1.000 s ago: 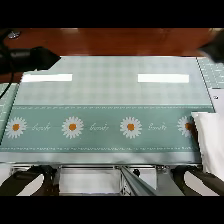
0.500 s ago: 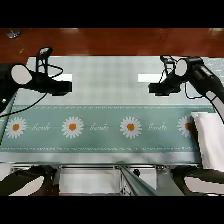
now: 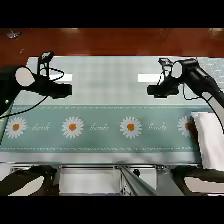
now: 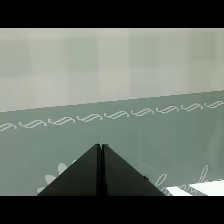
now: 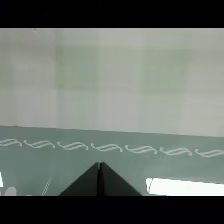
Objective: Fold the shirts.
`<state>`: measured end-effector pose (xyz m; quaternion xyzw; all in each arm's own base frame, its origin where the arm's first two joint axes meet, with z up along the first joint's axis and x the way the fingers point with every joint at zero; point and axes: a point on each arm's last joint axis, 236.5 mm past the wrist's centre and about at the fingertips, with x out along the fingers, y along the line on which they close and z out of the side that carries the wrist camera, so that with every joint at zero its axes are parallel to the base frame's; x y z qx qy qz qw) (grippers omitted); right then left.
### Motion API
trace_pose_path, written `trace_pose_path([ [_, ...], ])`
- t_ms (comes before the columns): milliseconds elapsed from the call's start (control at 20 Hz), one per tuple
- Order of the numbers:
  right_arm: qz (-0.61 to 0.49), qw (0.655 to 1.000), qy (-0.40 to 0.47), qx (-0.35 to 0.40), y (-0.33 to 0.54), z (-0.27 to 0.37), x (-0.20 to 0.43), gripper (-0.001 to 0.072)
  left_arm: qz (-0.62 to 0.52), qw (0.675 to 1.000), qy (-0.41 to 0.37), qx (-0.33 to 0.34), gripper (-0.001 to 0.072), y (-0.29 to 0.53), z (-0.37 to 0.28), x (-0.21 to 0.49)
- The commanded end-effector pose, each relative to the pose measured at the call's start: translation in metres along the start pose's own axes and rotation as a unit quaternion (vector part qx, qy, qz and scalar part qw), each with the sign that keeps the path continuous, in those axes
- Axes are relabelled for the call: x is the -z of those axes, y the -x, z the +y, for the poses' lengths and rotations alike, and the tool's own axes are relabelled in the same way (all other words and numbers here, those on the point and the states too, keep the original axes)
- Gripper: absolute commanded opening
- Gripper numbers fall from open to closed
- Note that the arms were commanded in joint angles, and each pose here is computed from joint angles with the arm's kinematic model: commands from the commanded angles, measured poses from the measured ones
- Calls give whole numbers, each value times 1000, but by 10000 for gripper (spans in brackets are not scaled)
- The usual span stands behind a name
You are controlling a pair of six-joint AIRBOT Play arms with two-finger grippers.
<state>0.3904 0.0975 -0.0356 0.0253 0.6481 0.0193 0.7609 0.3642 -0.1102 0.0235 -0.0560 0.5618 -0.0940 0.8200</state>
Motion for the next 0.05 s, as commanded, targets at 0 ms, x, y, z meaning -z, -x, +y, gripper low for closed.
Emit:
trace_pose_path([
  [0,1,1000,-1,1,0,0,0,25,1,1000,0,-1,27,0,0,0],
])
